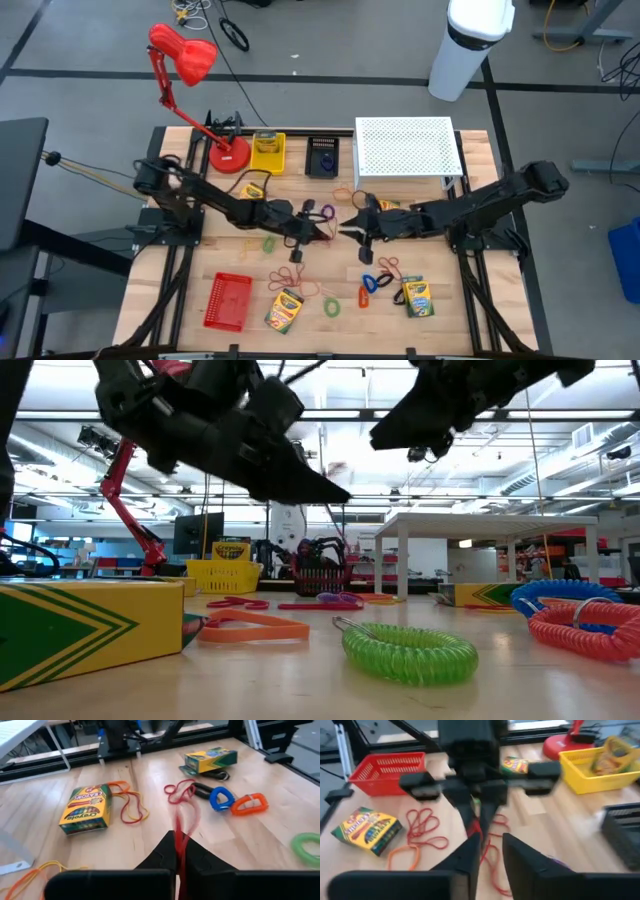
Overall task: Pick & Place Office Desk Supplies
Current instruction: Put the red rubber band into the red bin
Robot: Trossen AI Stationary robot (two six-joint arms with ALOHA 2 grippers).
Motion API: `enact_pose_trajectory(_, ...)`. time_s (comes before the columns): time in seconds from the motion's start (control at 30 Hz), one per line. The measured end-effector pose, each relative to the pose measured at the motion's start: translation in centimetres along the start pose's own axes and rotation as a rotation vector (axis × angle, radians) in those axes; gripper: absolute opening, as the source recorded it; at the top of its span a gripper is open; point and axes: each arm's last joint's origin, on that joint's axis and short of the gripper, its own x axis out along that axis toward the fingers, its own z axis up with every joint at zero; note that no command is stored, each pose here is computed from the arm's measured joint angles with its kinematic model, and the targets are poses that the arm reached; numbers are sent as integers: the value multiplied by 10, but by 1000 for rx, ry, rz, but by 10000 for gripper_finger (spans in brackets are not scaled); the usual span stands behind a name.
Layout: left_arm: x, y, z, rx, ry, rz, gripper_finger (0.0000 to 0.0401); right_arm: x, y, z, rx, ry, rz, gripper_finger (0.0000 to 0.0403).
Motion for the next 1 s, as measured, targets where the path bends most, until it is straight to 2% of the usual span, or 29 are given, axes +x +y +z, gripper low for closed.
enact_pose_trajectory(0.1,-13,1,9,-9,41,-9,4,-11,-5,4,-30,0,-56,110)
enact_pose_trajectory(0.17,-23,1,15,-34,73,-19,4,-16,-8,2,-51,-5,-99,100)
enact_pose_trajectory(0.3,-49,0,29,-122,143,-60,4,-18,-14,-7,-71,-25,-213,46)
enact_pose_trajectory(0.4,-72,-7,38,-217,201,-119,4,-16,-17,-11,-88,-20,-251,8)
enact_pose_trajectory(0.57,-110,-24,57,-375,287,-153,4,-17,-17,-11,-84,-30,-247,23)
enact_pose_trajectory(0.67,-126,-38,71,-451,341,-163,4,-17,-17,-10,-84,-32,-244,10)
enact_pose_trajectory(0.9,-159,-68,98,-628,579,-179,5,-15,-18,-19,-99,-41,-249,16)
enact_pose_trajectory(1.0,-170,-81,101,-729,667,-179,5,-15,-18,-20,-105,-39,-248,10)
